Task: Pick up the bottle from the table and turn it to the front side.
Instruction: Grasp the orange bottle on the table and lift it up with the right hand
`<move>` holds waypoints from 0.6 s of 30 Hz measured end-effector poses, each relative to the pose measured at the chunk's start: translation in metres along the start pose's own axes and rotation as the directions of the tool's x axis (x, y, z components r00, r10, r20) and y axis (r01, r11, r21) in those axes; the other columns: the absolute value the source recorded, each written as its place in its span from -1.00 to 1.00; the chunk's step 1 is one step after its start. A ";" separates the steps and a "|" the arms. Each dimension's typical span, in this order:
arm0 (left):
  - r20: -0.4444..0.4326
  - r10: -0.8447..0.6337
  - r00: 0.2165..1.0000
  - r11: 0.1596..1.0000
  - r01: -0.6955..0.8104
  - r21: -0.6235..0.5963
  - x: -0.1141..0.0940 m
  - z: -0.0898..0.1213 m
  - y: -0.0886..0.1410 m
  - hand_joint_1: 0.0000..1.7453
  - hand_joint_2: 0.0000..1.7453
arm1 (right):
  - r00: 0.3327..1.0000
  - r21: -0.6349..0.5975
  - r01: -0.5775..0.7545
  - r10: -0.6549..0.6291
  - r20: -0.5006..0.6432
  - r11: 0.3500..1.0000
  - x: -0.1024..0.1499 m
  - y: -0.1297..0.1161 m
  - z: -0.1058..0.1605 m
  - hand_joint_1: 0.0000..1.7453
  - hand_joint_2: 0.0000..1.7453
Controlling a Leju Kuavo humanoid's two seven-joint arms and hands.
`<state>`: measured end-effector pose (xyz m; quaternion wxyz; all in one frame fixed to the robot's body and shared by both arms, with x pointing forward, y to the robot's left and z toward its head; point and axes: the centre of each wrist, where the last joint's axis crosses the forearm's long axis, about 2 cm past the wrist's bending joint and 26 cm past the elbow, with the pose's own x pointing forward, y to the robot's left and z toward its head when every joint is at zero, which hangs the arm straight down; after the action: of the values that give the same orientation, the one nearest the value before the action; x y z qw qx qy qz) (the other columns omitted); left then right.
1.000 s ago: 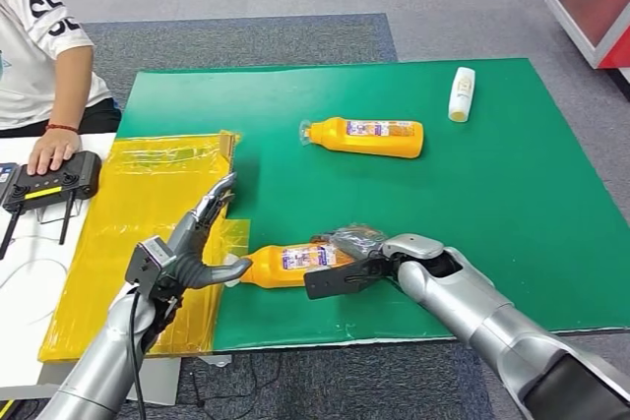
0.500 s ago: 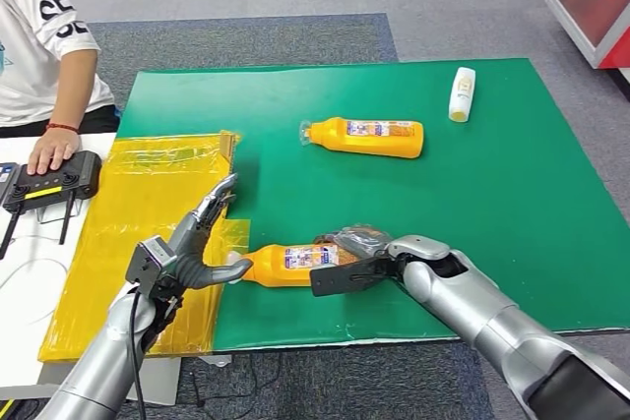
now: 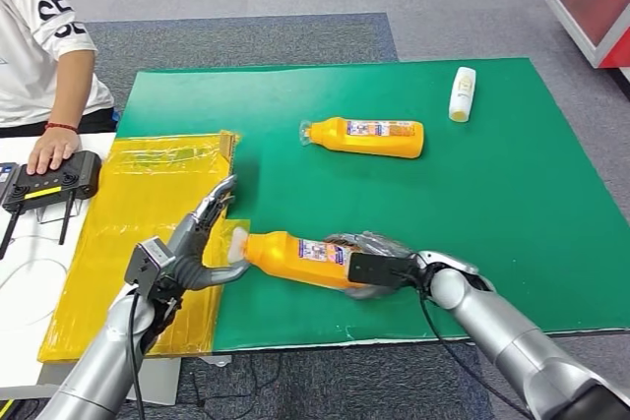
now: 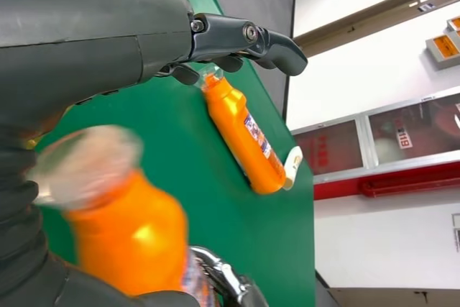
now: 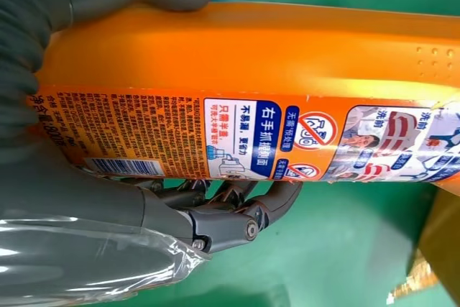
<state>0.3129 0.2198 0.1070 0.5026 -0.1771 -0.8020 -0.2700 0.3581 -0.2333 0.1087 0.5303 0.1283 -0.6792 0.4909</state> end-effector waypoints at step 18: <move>-0.034 0.061 0.998 0.998 -0.060 0.027 -0.008 0.021 -0.011 -1.00 1.00 | 0.970 -0.251 0.237 -0.215 0.114 0.938 -0.010 0.008 0.045 1.00 1.00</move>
<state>0.2949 0.2242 0.0897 0.5268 -0.1897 -0.7908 -0.2472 0.3299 -0.2690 0.0986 0.5663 0.1547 -0.7409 0.3262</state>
